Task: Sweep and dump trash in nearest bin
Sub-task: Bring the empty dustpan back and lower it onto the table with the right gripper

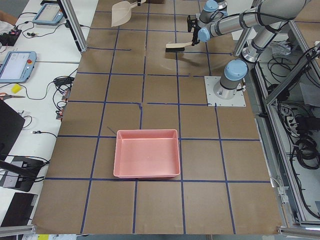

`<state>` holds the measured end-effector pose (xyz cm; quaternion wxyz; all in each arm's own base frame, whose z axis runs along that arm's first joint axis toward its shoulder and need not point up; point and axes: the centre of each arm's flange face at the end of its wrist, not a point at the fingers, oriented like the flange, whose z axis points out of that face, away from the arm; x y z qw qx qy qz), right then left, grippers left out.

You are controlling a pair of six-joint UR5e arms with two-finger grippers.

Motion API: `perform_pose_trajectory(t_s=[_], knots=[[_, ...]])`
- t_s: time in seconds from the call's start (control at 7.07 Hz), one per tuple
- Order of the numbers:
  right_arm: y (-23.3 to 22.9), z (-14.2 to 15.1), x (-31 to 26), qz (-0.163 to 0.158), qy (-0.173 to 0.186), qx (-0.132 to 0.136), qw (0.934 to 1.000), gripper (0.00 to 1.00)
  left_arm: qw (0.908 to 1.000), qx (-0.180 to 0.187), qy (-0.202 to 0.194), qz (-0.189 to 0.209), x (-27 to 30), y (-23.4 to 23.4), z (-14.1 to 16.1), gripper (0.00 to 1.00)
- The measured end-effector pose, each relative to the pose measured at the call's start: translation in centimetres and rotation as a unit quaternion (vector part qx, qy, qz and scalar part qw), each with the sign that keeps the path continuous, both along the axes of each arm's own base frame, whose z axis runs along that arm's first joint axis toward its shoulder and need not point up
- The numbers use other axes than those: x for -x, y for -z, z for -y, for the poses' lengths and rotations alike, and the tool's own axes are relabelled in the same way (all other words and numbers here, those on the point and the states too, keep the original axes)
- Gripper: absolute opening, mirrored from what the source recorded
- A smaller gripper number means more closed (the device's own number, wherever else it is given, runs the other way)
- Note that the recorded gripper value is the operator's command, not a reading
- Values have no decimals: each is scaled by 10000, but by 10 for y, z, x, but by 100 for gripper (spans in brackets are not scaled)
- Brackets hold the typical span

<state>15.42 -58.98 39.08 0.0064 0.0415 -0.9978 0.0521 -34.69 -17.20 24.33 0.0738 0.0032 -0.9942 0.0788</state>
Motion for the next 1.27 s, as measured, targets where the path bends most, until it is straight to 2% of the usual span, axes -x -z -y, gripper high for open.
perform_pose_trajectory(t_s=[0.28, 0.42, 0.85, 1.27], knots=[[1, -2, -36, 61, 241, 192, 9995, 1, 10000, -7, 21, 25, 0, 1, 0, 0], [-1, -4, -46, 24, 208, 262, 9994, 1, 9999, 47, 81, 81, -1, 1, 1, 0], [1, -21, -97, -30, -209, 295, 9993, 2, 9992, 178, 269, 237, -3, 1, 3, 0], [20, -35, -162, 113, -192, 540, 9983, 2, 9989, 167, 338, 265, -2, 3, 1, 0]])
